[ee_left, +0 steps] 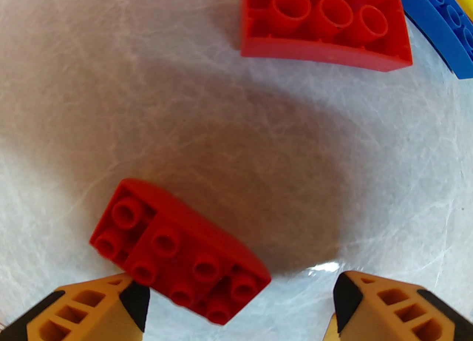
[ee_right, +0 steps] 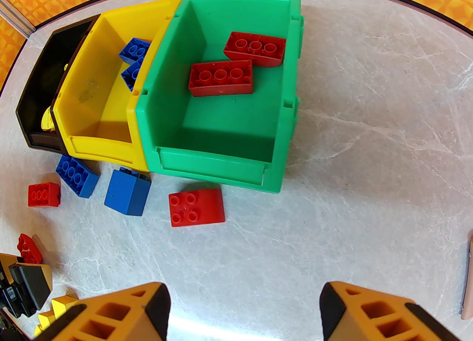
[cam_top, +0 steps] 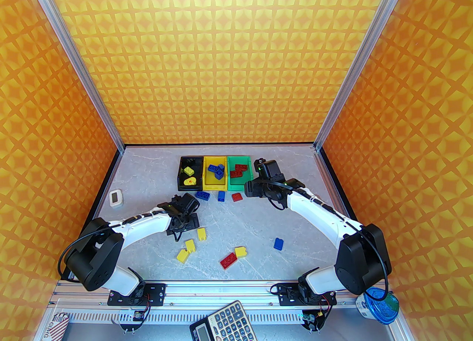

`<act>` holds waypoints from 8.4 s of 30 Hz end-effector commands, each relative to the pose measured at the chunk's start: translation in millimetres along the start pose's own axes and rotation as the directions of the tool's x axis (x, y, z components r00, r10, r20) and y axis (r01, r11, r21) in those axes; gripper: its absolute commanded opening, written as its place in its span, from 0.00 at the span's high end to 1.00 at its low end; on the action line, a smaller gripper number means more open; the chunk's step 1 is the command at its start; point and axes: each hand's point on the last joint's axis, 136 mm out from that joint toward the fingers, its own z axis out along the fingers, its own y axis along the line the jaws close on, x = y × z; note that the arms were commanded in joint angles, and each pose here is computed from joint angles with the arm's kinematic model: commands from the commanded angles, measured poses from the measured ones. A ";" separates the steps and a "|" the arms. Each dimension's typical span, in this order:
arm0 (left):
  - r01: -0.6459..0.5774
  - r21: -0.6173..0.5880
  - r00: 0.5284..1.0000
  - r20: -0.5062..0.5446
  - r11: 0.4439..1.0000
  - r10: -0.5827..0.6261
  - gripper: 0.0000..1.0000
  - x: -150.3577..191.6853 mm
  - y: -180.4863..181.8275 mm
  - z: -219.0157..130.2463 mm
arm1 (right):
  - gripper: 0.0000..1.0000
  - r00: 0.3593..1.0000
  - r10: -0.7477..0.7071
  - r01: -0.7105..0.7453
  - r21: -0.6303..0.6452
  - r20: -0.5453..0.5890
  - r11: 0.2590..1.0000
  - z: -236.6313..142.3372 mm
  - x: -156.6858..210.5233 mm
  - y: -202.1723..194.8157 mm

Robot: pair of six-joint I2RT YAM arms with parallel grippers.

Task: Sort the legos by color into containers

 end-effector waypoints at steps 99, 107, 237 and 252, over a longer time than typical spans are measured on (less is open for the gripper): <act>-0.458 0.361 0.857 0.423 0.812 0.295 0.24 -226.9 -260.0 -110.2 | 0.24 0.999 0.014 -0.018 0.085 0.043 0.996 -50.0 44.9 -31.1; -0.401 0.296 0.874 0.406 0.867 0.266 0.23 -201.9 -189.2 -124.0 | 0.24 0.999 -0.018 0.015 -0.079 -0.031 0.997 -33.1 74.5 7.6; -0.277 0.221 0.941 0.260 0.935 0.217 0.20 -65.6 -28.5 -121.8 | 0.30 0.976 -0.034 0.070 -0.163 0.217 0.984 -15.1 -94.8 112.3; -0.717 0.448 0.674 0.252 0.534 0.694 0.21 73.3 -121.2 -131.5 | 0.28 0.972 0.053 -0.043 -0.050 0.231 0.998 -44.2 -66.6 38.5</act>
